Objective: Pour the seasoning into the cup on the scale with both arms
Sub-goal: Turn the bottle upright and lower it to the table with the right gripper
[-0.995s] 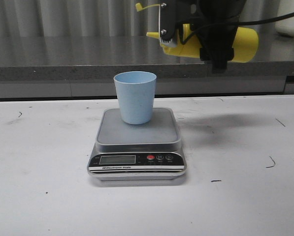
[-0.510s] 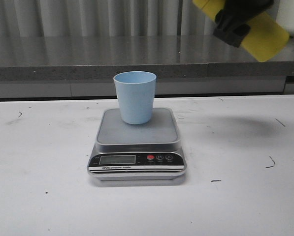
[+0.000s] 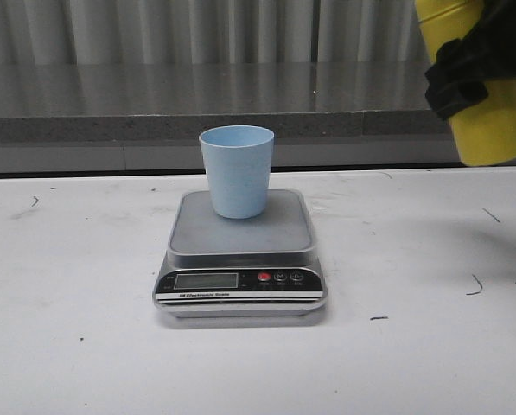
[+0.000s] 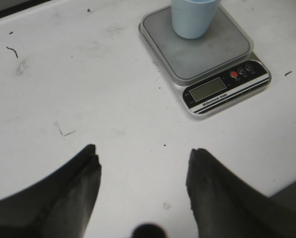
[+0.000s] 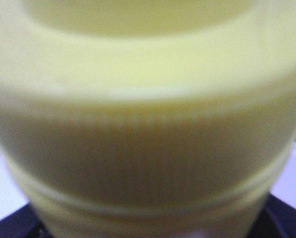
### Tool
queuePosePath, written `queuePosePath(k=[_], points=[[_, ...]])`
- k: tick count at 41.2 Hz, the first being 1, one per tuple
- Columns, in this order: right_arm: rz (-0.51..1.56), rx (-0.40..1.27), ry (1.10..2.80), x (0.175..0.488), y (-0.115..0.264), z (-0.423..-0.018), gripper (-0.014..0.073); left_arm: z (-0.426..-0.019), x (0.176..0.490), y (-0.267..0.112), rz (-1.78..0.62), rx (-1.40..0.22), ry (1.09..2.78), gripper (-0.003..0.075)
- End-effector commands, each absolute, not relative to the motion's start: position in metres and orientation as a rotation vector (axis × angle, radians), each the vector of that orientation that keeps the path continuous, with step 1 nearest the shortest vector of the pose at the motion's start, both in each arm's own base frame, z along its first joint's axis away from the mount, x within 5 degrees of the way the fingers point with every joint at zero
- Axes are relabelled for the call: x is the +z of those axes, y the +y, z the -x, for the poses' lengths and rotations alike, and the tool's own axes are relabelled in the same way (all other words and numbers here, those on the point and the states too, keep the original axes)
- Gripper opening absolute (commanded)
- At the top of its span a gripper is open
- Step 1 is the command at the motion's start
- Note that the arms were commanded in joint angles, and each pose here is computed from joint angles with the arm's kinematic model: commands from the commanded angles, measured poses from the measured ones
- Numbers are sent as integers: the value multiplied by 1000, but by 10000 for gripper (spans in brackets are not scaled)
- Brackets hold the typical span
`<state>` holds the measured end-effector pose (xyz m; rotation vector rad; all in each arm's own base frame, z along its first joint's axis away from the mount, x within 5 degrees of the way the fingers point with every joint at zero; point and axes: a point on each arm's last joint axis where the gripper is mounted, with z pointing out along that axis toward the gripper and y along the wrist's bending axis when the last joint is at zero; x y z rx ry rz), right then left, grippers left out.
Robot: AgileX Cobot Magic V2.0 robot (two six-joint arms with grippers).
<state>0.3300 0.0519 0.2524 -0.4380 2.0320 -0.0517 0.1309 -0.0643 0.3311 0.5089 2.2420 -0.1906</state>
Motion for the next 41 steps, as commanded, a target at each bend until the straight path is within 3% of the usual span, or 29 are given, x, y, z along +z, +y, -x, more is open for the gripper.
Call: queuePosePath(k=[1, 10, 21, 29, 41], points=[[417, 46, 1781, 273, 53, -324, 381, -133, 344, -67, -497, -219, 2150, 387], [200, 141, 1723, 243, 33, -328, 381, -133, 344, -67, -497, -220, 2148, 387], [192, 211, 1614, 215, 37, -345, 381, -133, 344, -67, -497, -220, 2148, 387], [250, 131, 1574, 193, 36, -354, 381, -133, 344, -67, -497, -220, 2148, 387], [157, 114, 1568, 181, 30, -358, 381, -133, 344, -67, -497, -220, 2148, 387]])
